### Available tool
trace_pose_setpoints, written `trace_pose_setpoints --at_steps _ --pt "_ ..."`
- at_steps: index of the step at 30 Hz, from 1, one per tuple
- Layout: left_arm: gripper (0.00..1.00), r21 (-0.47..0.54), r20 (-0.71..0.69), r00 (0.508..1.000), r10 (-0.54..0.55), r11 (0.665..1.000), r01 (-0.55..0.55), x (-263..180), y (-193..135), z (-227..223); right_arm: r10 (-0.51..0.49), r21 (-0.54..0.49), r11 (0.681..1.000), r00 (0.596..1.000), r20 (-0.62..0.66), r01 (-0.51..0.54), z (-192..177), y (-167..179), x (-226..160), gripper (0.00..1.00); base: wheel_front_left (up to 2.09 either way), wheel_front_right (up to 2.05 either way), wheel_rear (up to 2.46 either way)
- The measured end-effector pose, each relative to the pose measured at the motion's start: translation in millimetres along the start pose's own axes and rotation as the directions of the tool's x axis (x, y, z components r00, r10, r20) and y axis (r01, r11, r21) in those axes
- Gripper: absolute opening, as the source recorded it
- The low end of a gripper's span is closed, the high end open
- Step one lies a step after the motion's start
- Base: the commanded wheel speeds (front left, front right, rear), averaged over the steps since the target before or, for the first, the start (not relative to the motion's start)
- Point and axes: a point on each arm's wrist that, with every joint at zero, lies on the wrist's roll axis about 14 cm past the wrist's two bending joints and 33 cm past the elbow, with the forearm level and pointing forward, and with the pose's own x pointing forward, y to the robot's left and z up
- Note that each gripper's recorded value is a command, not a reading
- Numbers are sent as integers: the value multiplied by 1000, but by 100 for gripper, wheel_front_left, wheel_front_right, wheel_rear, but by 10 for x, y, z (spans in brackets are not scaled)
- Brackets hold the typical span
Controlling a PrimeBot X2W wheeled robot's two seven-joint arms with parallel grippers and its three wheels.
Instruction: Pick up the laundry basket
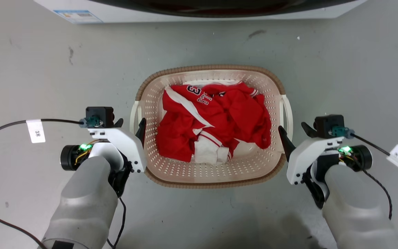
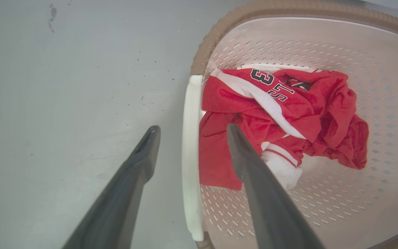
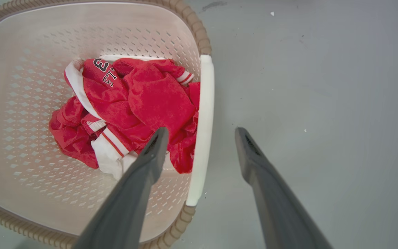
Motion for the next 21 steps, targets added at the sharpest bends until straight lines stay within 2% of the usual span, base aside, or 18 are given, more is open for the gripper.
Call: trace_pose_setpoints --at_steps 15,16,17,21 --pt "100 -6 -190 982 -9 1000 8 300 121 -365 35 -35 999 992 -121 -39 -163 32 429 100 0 0 0" --pt "41 -6 -195 981 -13 1000 12 307 111 -373 34 -32 999 992 -124 -38 -161 29 442 55 0 0 0" --pt "0 -8 -197 980 -16 1000 15 313 103 -371 36 -28 999 991 -129 -40 -163 37 453 0 0 0 0" --pt "0 -11 -198 980 -32 999 31 323 61 -354 47 -28 998 989 -143 -52 -186 75 461 0 0 0 0"
